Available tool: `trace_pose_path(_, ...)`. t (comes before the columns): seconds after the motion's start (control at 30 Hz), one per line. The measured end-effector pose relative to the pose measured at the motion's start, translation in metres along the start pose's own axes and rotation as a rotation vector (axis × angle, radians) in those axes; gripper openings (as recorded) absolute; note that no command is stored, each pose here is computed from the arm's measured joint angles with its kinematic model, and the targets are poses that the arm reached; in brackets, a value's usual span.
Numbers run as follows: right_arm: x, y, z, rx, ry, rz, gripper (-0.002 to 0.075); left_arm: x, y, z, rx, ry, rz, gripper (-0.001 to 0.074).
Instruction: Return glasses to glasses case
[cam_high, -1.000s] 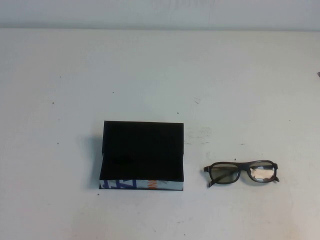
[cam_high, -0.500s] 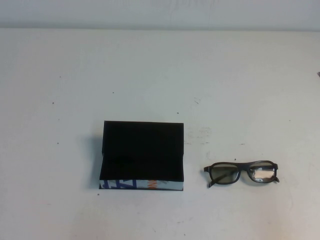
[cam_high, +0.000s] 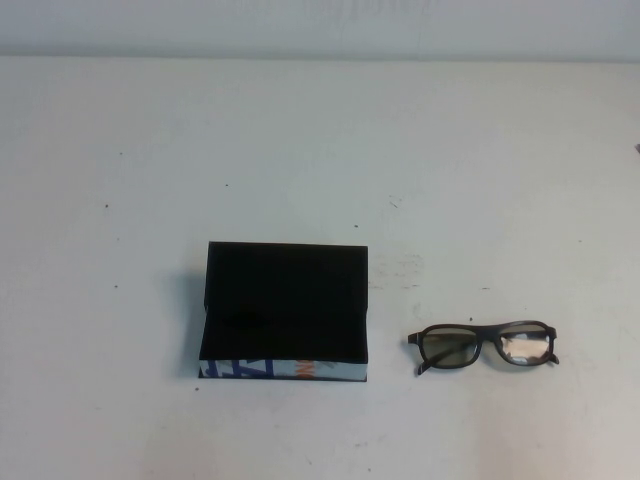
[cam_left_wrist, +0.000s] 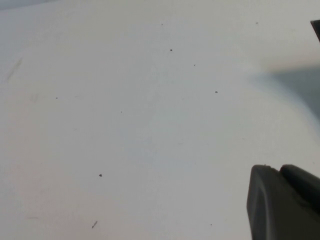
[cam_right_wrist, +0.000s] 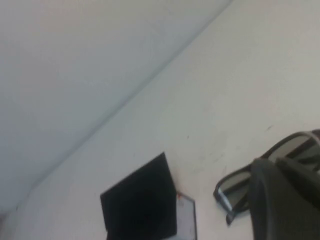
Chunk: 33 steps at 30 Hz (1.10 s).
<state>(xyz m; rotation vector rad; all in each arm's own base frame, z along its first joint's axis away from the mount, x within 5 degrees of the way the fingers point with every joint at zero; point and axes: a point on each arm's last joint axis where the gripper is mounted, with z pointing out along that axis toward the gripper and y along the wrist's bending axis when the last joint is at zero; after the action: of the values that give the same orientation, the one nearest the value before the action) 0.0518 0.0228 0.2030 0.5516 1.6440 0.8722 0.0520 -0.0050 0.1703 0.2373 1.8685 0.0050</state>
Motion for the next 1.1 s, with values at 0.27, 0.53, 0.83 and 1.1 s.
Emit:
trace_pose_path(0.27,-0.018,0.056,0.007,0.058,0.471,-0.173,-0.0013,0.000,0.000,0.000,0.000,0.000,0.000,0.0001)
trace_pose_path(0.53,-0.049,0.085,0.040,0.105,0.770,-0.372,-0.0013,0.000,0.000,0.000,0.000,0.000,0.000,0.0000)
trace_pose_path(0.83,-0.056,0.097,0.084,0.043,0.988,-0.633,-0.0013,0.000,0.000,0.000,0.000,0.000,0.000,0.0000)
trace_pose_path(1.1,-0.027,0.114,0.129,-0.053,1.250,-1.036,-0.0013,0.000,0.000,0.000,0.000,0.000,0.000,0.0000)
